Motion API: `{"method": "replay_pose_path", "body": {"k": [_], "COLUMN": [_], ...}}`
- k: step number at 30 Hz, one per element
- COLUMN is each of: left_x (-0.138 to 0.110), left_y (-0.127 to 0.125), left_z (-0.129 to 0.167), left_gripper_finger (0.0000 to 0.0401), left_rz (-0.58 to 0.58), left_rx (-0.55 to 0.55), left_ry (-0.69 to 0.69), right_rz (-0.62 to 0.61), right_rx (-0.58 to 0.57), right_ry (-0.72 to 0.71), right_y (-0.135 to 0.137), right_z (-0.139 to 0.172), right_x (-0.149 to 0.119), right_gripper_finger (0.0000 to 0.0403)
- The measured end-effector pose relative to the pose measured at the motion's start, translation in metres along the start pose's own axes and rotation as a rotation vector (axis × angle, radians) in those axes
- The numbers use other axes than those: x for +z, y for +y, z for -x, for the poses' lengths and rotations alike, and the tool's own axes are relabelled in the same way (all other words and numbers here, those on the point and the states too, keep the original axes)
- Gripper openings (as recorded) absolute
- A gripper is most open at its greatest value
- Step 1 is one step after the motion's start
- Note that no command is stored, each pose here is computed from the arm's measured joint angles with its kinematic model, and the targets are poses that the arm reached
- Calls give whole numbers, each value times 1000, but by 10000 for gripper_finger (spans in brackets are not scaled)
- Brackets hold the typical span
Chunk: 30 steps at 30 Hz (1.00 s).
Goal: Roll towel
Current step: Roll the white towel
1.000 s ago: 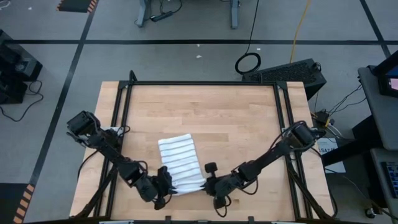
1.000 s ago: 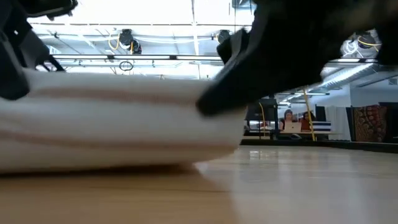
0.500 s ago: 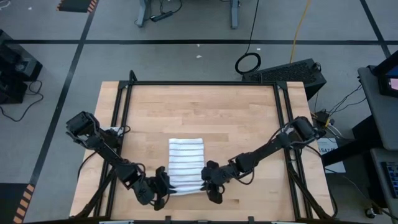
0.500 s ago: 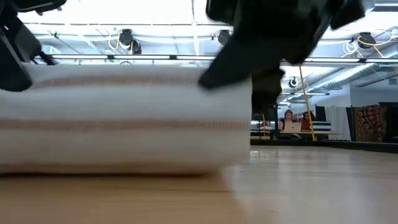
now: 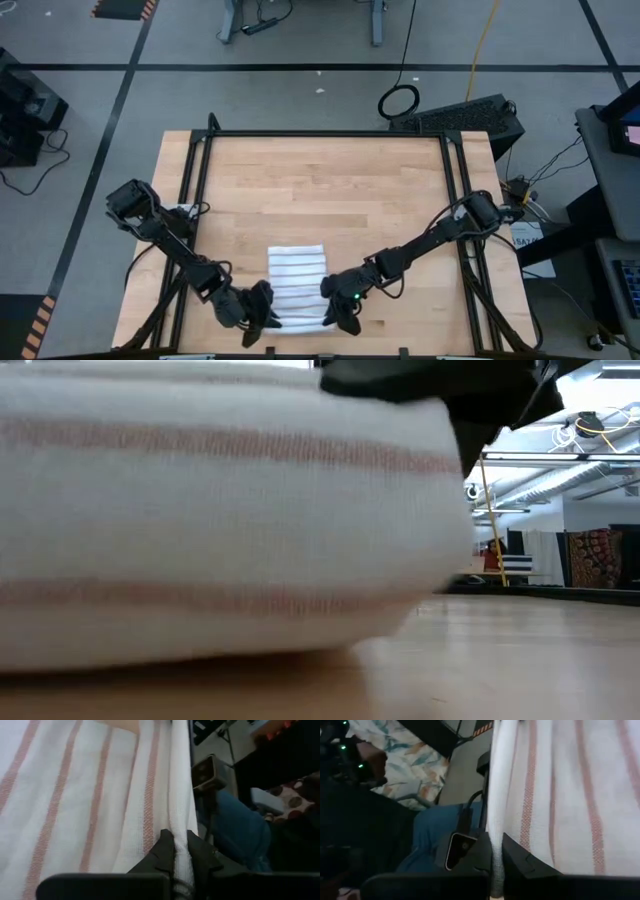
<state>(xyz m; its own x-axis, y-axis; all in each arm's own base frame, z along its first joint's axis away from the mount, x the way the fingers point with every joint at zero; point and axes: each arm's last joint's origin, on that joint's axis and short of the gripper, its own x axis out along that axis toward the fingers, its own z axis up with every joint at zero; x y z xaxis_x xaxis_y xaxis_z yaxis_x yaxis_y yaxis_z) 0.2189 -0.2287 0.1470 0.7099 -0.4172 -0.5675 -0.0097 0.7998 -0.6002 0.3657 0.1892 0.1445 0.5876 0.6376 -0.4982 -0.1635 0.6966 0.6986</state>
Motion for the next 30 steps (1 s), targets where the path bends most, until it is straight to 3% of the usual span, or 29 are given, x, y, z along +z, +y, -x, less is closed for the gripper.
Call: {"method": "replay_pose_path", "body": {"k": [6, 13, 17, 22, 30], "left_x": [-8, -14, -13, -6, 4], "left_y": [20, 25, 27, 40, 25], "left_z": [-11, -17, -17, -16, 6], "left_gripper_finger": [30, 30, 30, 30, 30], "left_rz": [72, 73, 4, -20, -18], "left_rx": [50, 60, 74, 168, 106], "left_ry": [61, 94, 97, 114, 118], "right_rz": [-41, -78, -40, -45, -64], "right_rx": [-12, -35, -44, -110, -126], "right_ry": [61, 73, 61, 42, 4], "right_y": [-20, -38, -37, -36, -38], "right_z": [-14, -16, -11, -5, -3], "right_x": [-10, -8, -3, 1, 11], "right_gripper_finger": [8, 9, 9, 9, 9]}}
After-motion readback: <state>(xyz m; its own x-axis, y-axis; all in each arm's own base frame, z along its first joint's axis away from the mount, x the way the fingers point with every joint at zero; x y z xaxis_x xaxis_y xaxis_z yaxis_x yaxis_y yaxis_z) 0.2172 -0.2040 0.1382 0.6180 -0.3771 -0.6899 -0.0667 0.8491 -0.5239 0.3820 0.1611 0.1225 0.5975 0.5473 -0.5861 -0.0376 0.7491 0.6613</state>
